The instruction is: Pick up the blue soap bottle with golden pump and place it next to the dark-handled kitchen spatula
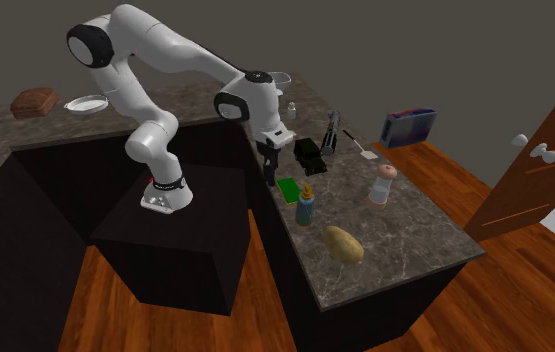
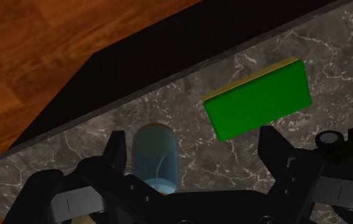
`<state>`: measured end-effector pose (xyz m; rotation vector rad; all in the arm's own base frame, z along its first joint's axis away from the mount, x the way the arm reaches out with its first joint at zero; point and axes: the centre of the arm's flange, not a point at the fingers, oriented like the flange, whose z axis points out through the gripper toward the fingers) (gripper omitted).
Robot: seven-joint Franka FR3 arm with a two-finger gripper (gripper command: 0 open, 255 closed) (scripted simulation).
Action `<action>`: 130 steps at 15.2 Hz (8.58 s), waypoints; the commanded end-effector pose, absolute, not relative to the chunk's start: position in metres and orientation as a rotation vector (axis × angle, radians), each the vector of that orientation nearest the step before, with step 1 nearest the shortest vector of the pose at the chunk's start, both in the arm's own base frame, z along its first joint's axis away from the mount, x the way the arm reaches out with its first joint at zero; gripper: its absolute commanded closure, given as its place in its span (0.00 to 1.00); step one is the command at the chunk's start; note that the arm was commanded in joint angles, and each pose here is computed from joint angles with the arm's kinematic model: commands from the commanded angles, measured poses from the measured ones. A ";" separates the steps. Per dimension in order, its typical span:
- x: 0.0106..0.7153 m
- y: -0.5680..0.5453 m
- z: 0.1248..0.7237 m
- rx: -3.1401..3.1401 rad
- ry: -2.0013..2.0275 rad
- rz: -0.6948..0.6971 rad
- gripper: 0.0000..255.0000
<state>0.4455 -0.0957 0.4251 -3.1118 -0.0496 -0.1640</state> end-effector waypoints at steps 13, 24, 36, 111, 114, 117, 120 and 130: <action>0.526 -0.126 0.351 -3.062 -0.009 -0.357 0.00; 0.527 -0.125 0.343 -3.063 -0.009 -0.357 1.00; 0.527 -0.125 0.359 -3.062 -0.009 -0.357 1.00; 0.550 0.270 0.594 -3.062 -0.009 -0.357 1.00; 0.552 0.310 0.594 -3.062 -0.009 -0.357 1.00; 0.554 0.349 0.594 -3.062 -0.009 -0.357 1.00; 0.557 0.389 0.594 -3.062 -0.009 -0.357 1.00; 0.560 0.446 0.563 -3.062 -0.009 -0.357 1.00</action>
